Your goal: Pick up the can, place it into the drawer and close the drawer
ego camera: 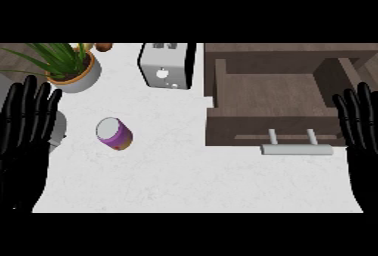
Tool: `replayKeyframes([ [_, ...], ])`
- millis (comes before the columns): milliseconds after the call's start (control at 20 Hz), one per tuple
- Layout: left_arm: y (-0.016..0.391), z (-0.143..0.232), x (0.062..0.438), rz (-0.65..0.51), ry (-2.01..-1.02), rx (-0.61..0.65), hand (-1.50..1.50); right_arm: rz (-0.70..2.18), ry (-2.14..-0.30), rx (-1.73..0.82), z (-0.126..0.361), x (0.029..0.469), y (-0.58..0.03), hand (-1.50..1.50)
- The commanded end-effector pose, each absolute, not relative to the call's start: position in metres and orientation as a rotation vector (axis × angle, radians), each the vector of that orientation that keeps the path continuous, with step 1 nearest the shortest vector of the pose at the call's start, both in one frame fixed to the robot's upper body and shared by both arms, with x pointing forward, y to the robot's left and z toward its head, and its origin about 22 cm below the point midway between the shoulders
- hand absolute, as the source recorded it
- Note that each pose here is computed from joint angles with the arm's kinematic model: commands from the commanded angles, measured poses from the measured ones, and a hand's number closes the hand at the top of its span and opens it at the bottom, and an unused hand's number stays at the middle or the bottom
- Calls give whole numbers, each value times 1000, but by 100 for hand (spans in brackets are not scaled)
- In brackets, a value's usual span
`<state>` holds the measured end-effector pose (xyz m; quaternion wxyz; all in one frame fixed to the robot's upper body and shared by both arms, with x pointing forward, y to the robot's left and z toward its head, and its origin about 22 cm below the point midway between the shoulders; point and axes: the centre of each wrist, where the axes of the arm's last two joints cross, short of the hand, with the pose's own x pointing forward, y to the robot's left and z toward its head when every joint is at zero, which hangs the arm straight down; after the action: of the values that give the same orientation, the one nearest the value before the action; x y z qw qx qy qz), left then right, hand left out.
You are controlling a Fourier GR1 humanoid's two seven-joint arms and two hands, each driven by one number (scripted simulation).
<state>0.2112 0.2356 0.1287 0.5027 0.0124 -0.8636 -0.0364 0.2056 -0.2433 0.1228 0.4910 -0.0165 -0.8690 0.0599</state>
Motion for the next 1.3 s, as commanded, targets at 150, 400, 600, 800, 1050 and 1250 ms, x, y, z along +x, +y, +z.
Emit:
replayKeyframes([
  [150, 237, 133, 206, 128, -2056, 405, -150, 78, -2124, -38, 129, 205, -234, -150],
  [400, 260, 94, 201, 529, -1663, 597, -150, -62, -1830, -144, 97, 199, -257, -150],
  [600, 226, 107, 201, 583, -1614, 595, -150, -64, -1806, -155, 107, 211, -256, -150],
  [800, 199, 111, 222, 556, -1620, 633, -150, -45, -1813, -169, 112, 203, -247, -150],
  [1050, 202, 115, 220, 537, -1608, 627, -150, -72, -1803, -158, 105, 208, -269, -150],
  [1250, 197, 92, 219, 574, -1564, 615, -150, -49, -1820, -154, 123, 196, -278, -150],
])
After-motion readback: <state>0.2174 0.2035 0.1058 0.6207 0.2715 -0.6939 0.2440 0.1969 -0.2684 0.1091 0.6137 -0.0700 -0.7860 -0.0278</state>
